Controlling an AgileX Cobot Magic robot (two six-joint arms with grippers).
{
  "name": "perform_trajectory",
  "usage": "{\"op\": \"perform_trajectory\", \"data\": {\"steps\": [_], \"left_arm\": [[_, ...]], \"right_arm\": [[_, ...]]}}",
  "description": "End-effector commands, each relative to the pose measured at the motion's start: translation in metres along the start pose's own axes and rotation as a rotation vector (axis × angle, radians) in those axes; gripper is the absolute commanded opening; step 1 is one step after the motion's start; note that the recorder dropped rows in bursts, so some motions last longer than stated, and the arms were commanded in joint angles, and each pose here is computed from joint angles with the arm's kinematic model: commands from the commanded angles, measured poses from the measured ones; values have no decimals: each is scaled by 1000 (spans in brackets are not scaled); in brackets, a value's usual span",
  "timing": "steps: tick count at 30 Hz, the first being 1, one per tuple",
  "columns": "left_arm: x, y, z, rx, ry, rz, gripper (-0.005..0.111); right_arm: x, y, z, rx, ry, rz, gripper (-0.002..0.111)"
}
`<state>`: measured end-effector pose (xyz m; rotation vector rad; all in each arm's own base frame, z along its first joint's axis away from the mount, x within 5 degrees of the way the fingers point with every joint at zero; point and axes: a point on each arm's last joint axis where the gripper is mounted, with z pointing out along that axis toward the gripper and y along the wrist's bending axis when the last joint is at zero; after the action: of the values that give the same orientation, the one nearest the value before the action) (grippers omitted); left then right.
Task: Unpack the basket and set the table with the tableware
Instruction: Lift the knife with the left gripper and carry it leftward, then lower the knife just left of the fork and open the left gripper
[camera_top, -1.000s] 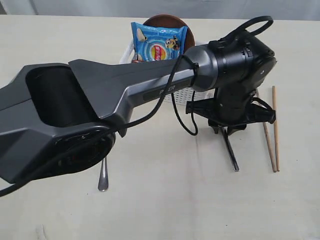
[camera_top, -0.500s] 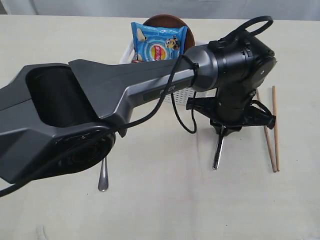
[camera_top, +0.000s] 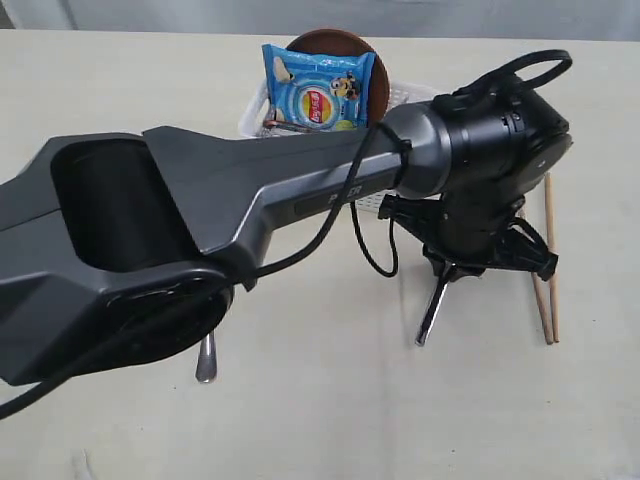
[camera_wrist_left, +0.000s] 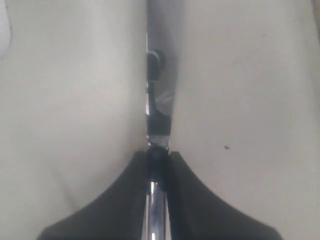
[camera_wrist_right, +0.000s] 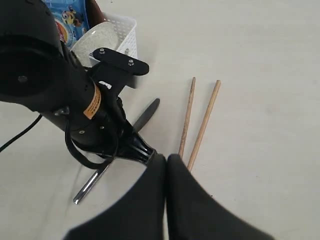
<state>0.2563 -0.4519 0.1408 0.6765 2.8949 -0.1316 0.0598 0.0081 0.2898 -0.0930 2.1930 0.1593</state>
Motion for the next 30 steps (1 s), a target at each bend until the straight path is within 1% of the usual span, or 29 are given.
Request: {"op": "perform_trajectory", "data": {"steps": [1, 6, 11, 17, 26, 30], "left_arm": [[1, -5, -27, 19, -35, 31, 0], [0, -4, -45, 38, -64, 53, 0], [6, 1, -47, 22, -40, 53, 0], [27, 15, -37, -38, 51, 61, 0], [49, 38, -57, -116, 68, 77, 0], [64, 51, -61, -151, 99, 75, 0]], "right_arm": [[0, 0, 0, -9, -11, -11, 0], [0, 0, 0, -8, -11, -13, 0], [0, 0, 0, -8, -11, -20, 0], [0, 0, 0, -8, -11, -20, 0], [0, 0, 0, -8, -11, -23, 0], [0, 0, 0, -8, -11, -23, 0]]}}
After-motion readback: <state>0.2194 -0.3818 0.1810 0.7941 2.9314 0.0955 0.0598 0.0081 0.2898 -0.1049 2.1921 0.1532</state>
